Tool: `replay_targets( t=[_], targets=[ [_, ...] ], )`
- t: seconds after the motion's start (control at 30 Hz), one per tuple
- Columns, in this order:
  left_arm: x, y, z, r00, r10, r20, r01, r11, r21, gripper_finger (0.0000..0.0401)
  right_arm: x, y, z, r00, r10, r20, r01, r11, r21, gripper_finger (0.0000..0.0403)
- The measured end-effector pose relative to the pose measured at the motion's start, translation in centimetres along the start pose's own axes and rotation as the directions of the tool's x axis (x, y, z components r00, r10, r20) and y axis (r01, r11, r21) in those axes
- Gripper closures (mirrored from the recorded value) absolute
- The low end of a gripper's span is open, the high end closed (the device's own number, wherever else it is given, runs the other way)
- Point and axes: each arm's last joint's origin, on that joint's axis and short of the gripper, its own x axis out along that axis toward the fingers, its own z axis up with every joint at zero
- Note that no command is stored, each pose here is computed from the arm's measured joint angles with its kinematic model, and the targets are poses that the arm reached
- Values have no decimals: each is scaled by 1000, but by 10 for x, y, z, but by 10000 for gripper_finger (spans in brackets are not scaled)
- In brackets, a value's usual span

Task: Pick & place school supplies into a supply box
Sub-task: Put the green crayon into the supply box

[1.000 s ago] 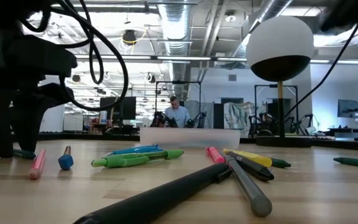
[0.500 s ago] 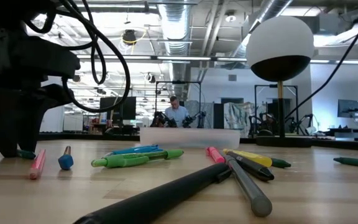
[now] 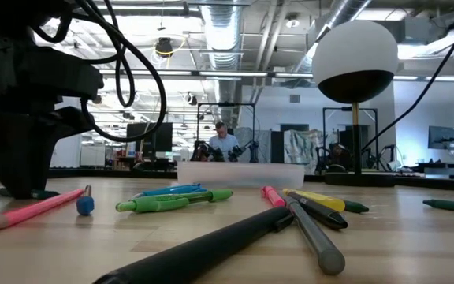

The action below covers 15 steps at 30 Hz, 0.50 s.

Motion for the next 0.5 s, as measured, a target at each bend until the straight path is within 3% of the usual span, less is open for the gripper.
replay_targets(
  t=[0.5],
  targets=[
    [-2, -1, 3, 1000, -7, -7, 7, 999, 41, 362, 0, 0, 0, 1000, 1, 0, -1, 1000, -1, 280]
  ],
)
